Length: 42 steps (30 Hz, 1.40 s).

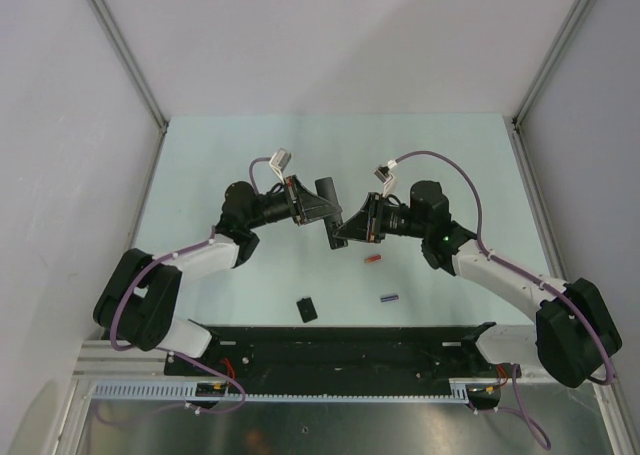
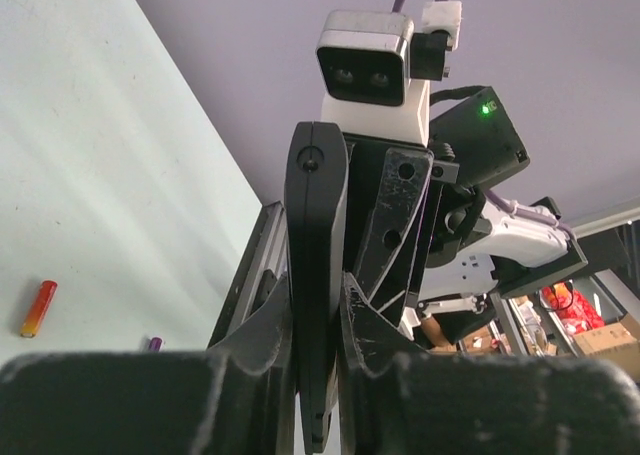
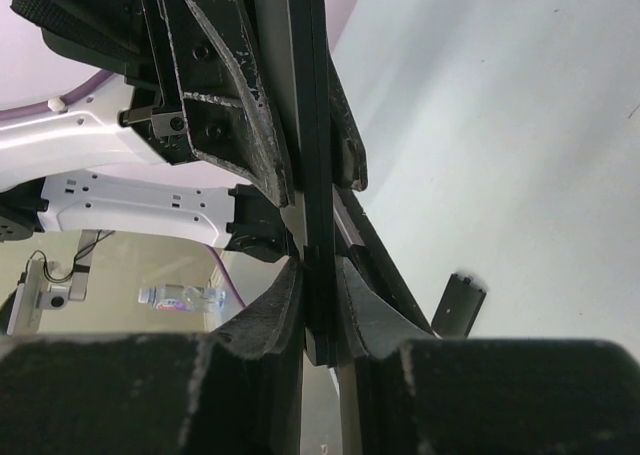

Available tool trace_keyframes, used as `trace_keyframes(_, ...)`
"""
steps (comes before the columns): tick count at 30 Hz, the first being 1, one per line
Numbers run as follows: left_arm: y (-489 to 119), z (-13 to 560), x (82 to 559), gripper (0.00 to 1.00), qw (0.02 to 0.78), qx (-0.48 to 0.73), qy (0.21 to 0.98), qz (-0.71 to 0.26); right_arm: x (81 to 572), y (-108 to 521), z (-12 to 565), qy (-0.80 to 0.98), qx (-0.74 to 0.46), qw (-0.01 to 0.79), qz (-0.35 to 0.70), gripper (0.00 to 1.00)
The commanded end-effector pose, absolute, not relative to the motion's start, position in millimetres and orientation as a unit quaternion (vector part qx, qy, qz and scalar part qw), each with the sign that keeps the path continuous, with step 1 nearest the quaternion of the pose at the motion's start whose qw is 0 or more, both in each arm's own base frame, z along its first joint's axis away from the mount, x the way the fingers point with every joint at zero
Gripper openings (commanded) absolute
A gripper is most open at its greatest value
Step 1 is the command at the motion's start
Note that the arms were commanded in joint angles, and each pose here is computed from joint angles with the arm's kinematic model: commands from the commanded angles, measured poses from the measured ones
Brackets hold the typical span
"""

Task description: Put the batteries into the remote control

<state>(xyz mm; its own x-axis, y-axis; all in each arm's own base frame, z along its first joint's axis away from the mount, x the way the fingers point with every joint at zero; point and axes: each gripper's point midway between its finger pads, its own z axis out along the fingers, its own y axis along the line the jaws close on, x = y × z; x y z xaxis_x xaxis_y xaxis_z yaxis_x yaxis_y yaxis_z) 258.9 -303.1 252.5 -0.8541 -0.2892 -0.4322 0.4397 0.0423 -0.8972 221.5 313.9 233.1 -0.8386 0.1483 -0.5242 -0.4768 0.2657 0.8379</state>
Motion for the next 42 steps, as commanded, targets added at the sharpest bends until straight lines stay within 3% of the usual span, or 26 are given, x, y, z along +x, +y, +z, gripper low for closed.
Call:
trace_keyframes(1, -302.6, 262.3, 255.6, 0.0, 0.288, 0.079, 0.656, -0.693, 223.4, 311.1, 244.3, 0.743, -0.113, 0.275, 0.6, 0.21)
trace_keyframes(4, -302.4, 260.0, 259.6, 0.0, 0.287, 0.066, 0.659, -0.692, 224.3, 305.1, 240.0, 0.752, -0.108, 0.272, 0.591, 0.54)
trace_keyframes(8, -299.0, 251.4, 264.1, 0.0, 0.284, 0.047, 0.666, -0.688, 230.2, 285.1, 242.1, 0.773, -0.115, 0.308, 0.543, 0.7)
trace_keyframes(10, -297.1, 247.9, 266.3, 0.0, 0.285, 0.037, 0.669, -0.685, 231.8, 270.6, 230.9, 0.805, -0.105, 0.312, 0.494, 0.73)
trace_keyframes(15, -289.2, 245.5, 265.2, 0.0, 0.287, 0.027, 0.671, -0.683, 254.9, 223.2, 224.4, 0.849, -0.087, 0.386, 0.349, 0.71)
trace_keyframes(19, -280.8, 250.7, 257.1, 0.0, 0.299, 0.031, 0.666, -0.683, 267.7, 180.9, 175.1, 0.904, -0.039, 0.371, 0.208, 0.63)
trace_keyframes(22, -273.4, 249.8, 249.4, 0.0, 0.305, 0.024, 0.665, -0.681, 269.1, 180.2, 148.4, 0.921, -0.043, 0.351, 0.165, 0.61)
trace_keyframes(27, -262.7, 234.8, 237.8, 0.0, 0.306, -0.004, 0.675, -0.671, 270.9, 192.2, 108.2, 0.94, -0.049, 0.31, 0.137, 0.59)
trace_keyframes(39, -245.4, 227.2, 221.2, 0.0, 0.323, -0.015, 0.687, -0.651, 277.1, 224.9, 74.1, 0.938, -0.122, 0.305, 0.116, 0.57)
trace_keyframes(42, -244.8, 224.7, 221.5, 0.0, 0.323, -0.014, 0.692, -0.645, 278.6, 226.9, 68.8, 0.934, -0.149, 0.311, 0.089, 0.61)
